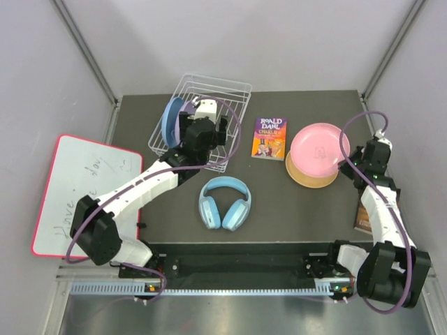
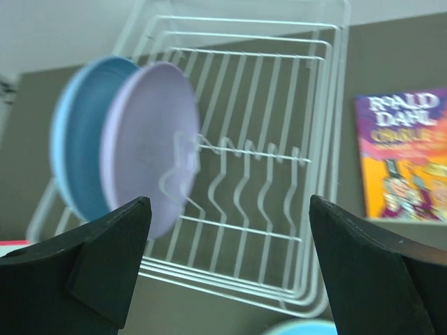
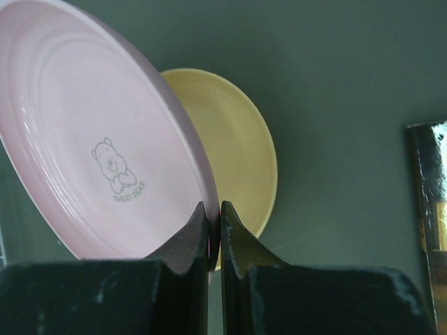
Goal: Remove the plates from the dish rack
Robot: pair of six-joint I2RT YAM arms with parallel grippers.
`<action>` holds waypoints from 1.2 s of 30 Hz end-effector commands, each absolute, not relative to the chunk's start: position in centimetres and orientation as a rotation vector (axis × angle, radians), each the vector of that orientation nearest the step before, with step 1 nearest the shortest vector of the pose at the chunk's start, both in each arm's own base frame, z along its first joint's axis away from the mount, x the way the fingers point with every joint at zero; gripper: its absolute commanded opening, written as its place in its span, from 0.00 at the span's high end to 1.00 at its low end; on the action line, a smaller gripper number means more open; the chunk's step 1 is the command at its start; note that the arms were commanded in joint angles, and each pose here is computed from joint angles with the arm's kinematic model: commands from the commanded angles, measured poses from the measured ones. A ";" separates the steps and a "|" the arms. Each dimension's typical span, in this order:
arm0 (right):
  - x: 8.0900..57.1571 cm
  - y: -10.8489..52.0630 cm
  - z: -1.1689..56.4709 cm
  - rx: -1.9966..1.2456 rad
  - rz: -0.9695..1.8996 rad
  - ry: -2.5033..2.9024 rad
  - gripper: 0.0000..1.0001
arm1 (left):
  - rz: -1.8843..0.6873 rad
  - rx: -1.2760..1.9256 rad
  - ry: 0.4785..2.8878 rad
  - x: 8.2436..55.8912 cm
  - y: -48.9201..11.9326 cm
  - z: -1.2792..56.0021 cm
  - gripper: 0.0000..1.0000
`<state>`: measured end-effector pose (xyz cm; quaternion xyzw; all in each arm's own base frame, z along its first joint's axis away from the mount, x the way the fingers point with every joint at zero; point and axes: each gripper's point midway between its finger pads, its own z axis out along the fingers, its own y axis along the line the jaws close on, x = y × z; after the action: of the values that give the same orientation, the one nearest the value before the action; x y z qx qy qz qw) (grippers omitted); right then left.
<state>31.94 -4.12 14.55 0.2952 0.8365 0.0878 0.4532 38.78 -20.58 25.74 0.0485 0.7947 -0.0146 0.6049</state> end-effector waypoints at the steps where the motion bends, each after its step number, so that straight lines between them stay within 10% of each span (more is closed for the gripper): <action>1: 31.8 -4.7 13.0 0.748 0.195 2.112 1.00 | 0.226 0.045 1.702 41.0 -17.2 28.6 0.01; 20: 33.4 -4.0 8.0 0.749 0.266 2.234 0.94 | 0.329 -0.049 1.731 43.4 -14.9 25.3 0.01; 27: 33.8 -3.9 7.9 0.737 0.276 2.249 0.67 | 0.337 -0.065 1.738 44.0 -14.2 24.9 0.01; 30: 33.7 -4.1 8.5 0.724 0.260 2.240 0.32 | 0.342 -0.075 1.739 44.2 -13.7 24.8 0.01; 36: 32.7 -5.8 11.2 0.721 0.121 2.196 0.23 | 0.356 -0.096 1.740 44.6 -12.9 24.6 0.01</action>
<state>31.92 -3.85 6.56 0.2924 0.8877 0.0897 0.3442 43.86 -13.35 23.32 -0.0109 0.7750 0.1632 0.6104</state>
